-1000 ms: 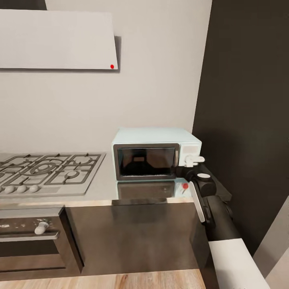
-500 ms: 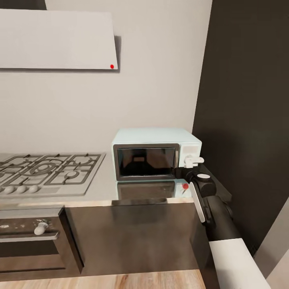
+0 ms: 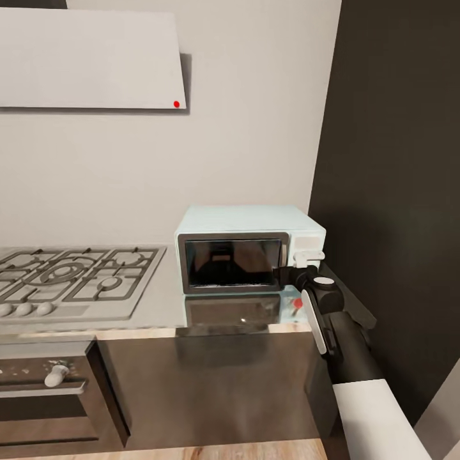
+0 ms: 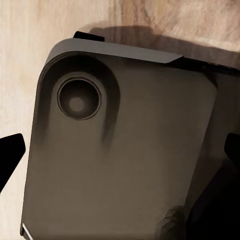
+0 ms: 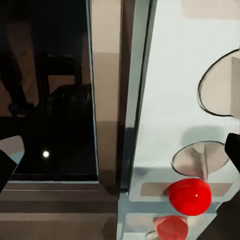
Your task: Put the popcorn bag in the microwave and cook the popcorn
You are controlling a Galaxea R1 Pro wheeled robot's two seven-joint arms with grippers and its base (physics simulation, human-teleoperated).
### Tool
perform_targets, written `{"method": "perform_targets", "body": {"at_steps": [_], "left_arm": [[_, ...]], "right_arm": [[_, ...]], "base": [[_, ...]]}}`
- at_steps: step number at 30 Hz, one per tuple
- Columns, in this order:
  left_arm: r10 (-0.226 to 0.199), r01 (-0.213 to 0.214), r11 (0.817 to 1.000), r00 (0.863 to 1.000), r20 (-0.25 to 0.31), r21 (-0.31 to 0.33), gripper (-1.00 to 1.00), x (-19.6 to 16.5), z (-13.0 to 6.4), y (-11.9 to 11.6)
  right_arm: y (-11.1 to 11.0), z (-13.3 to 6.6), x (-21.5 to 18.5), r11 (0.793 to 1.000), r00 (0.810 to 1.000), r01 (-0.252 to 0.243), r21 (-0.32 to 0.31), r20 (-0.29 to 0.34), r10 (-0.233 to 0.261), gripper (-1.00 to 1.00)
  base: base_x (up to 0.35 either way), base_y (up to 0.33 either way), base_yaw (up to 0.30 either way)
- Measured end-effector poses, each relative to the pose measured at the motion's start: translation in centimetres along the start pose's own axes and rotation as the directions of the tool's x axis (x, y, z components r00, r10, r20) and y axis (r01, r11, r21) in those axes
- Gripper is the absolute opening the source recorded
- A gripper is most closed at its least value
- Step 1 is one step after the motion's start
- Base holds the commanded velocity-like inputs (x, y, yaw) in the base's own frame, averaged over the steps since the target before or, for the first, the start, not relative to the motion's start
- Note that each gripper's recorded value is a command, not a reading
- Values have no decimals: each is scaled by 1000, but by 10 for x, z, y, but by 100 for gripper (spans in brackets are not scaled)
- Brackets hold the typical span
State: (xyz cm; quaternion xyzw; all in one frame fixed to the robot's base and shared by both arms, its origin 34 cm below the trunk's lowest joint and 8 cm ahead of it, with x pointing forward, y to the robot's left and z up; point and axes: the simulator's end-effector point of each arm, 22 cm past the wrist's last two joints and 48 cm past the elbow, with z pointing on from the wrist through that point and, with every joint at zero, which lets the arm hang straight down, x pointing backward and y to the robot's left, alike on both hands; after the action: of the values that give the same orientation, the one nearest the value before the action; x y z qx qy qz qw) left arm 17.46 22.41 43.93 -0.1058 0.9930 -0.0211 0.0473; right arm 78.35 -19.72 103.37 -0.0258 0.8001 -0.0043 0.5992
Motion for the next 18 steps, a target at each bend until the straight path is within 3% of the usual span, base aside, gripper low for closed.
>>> {"method": "perform_targets", "body": {"at_steps": [8, 18], "left_arm": [[0, 0, 1000, 1000, 0, 0, 100, 0, 0, 0], [0, 0, 1000, 1000, 1, 0, 100, 0, 0, 0]], "right_arm": [[0, 0, 0, 1000, 1000, 0, -1, 0, 0, 100], [-3, 0, 0, 1000, 1000, 4, 13, 0, -4, 100]], "base": [[48, 96, 0], [3, 6, 0]]}}
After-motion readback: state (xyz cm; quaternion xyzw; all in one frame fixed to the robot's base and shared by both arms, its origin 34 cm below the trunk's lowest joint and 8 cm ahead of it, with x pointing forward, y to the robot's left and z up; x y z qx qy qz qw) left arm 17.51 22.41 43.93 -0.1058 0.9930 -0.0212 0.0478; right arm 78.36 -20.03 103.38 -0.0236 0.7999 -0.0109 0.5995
